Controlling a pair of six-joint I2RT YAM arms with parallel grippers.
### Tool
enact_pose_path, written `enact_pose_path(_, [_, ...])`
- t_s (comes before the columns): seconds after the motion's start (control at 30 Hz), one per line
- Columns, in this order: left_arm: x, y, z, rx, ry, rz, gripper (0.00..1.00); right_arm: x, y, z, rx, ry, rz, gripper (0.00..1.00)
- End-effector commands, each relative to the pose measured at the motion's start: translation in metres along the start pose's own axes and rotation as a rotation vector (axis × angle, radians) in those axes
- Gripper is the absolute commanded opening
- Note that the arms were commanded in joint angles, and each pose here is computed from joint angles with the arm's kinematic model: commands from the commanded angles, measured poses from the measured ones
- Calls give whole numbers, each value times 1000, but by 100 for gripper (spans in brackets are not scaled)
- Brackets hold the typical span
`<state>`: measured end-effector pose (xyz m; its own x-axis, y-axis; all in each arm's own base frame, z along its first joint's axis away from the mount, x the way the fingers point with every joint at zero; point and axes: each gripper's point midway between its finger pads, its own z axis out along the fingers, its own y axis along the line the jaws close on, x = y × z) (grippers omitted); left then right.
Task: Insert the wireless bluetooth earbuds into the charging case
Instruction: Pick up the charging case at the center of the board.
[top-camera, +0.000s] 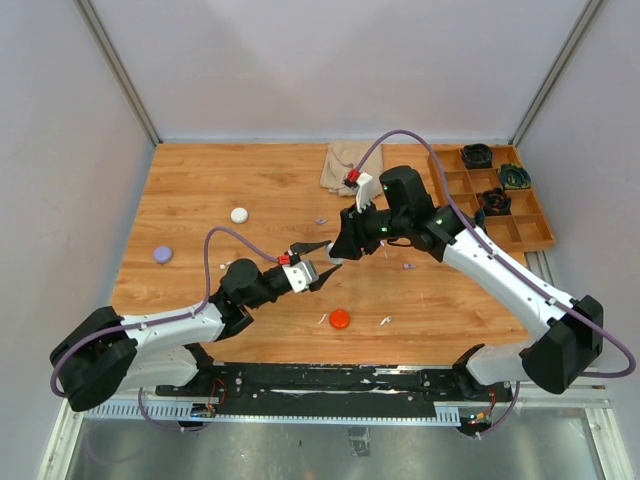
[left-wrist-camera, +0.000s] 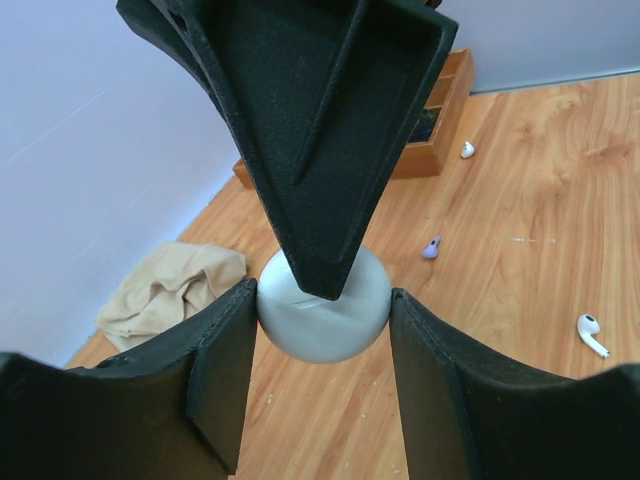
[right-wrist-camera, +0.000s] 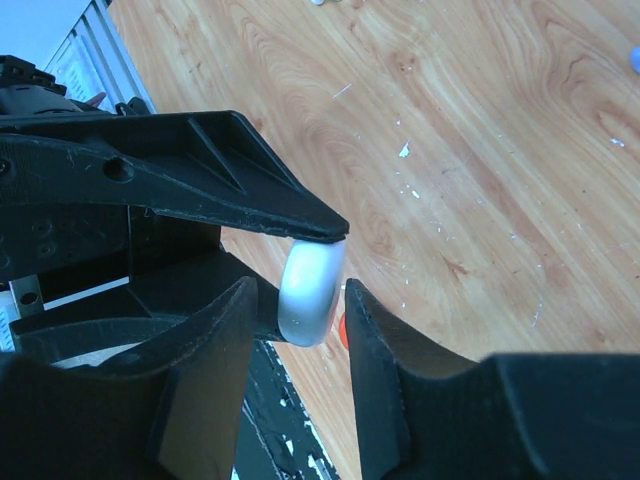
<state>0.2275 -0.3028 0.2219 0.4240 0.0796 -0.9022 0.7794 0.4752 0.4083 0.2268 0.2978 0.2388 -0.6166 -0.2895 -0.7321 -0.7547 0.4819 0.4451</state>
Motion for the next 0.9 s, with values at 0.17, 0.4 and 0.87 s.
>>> enact_pose_path(0.17, [-18, 2, 5, -7, -64, 27, 46, 7, 2, 3, -44, 38, 25, 29])
enact_pose_path(0.4, [-16, 1, 3, -20, -74, -8, 70, 4, 4, -3, -40, 42, -31, 10])
enact_pose_path(0.87, [-28, -14, -8, 156, -142, -204, 74, 0, 11, -41, -36, 20, -324, 1])
